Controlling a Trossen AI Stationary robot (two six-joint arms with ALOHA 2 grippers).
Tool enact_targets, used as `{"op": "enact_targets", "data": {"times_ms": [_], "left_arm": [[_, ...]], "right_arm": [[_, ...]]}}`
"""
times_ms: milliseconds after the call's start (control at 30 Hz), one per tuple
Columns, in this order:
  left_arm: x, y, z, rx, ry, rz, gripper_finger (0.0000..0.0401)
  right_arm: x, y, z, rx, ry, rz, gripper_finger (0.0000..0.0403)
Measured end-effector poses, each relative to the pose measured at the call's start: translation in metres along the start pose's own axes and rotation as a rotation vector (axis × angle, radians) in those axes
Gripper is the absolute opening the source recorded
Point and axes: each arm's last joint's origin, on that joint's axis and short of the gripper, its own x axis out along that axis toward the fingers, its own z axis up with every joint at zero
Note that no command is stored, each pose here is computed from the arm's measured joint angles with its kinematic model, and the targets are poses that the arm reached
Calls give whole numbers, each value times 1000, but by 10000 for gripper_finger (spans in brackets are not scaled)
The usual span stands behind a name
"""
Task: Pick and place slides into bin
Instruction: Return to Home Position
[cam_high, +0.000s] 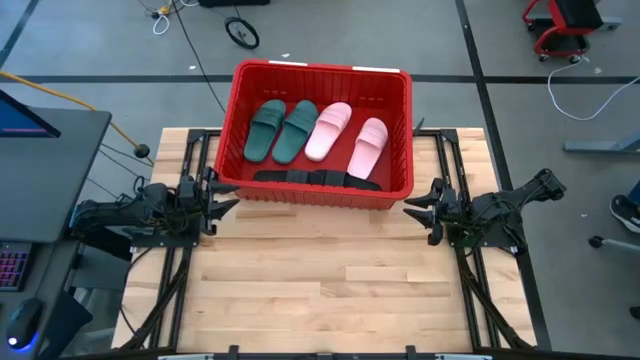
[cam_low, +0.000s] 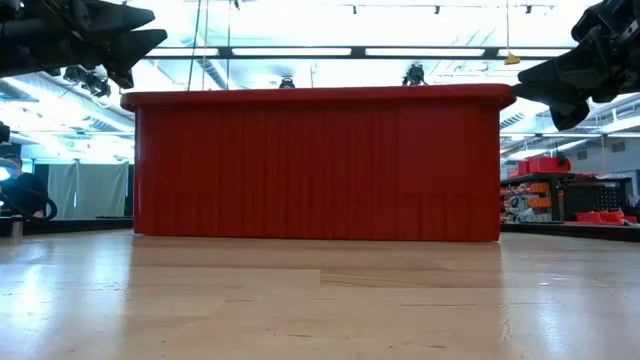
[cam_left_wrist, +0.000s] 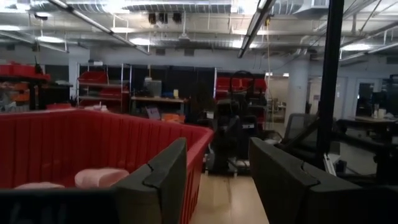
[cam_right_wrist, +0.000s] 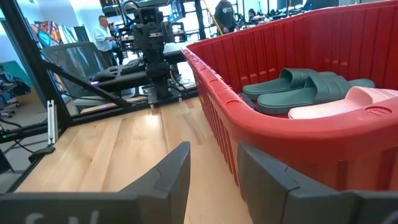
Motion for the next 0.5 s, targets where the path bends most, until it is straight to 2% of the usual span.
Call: {"op": "enact_targets", "data": {"times_ms": [267,333,500], "left_arm": [[0,0,-10,-24,133,1,181],[0,0,-12,58,142,-6,178],[0,0,-11,380,111,-13,173]], "right_arm": [[0,0,0,-2,1,0,138],[0,0,0,-2,2,0,138],[0,0,0,-2,2,0,138]]}}
